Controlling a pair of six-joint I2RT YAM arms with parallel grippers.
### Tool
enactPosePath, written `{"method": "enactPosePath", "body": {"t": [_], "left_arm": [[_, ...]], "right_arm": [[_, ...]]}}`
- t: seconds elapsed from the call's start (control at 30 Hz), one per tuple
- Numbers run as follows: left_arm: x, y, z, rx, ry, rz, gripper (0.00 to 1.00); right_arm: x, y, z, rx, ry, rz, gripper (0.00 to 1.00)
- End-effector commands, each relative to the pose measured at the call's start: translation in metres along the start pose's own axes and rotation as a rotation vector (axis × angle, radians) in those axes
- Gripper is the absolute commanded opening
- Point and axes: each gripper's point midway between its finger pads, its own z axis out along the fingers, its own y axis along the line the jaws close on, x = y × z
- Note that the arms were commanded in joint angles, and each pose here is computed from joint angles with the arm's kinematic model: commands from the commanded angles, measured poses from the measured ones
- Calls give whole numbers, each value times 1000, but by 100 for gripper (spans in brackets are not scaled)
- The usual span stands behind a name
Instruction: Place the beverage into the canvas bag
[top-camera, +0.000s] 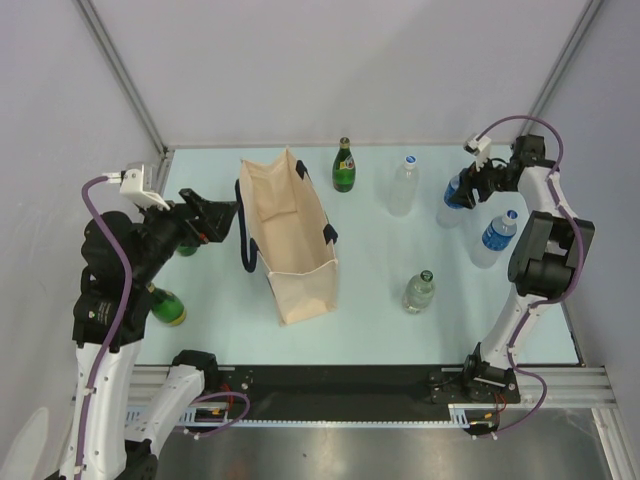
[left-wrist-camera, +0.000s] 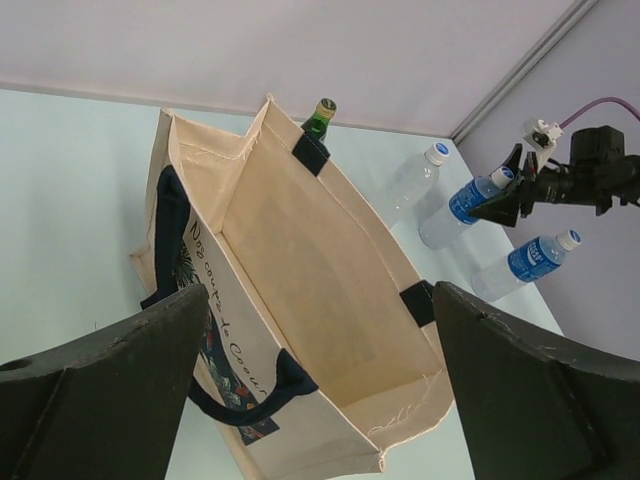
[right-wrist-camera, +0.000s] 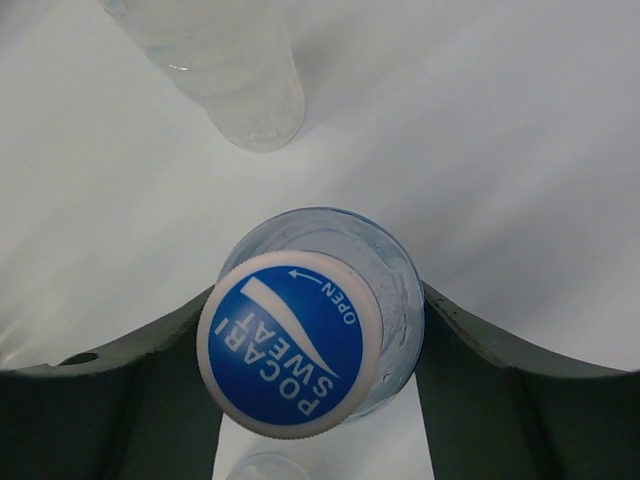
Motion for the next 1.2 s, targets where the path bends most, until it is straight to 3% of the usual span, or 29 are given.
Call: {"method": "enactPosePath", "body": {"t": [0.0,0.17,0.23,0.93,1.07,1.17], "left_arm": [[-11,-9,2,42,-33,2,100],[-12,-18,3,99,-29,16,100],[-10,-22,5,125,-20,21,100],[-2,-96,43,394,104,123,99],[11,-110,54,429,134,195,99],[27,-122,63,490,145,331,100]], "right_arm": [[-21,5,0,-34,-58,-78,61],[-39,9,-7,-31,-115,-145,35],[-48,14,-10,-42,-142,-165,29],[-137,155,-47,-302,-304,-229,7],[-159,184,-61,-336,-334,-238,4],[-174,205,-70,-355,-344,-228,2]]}}
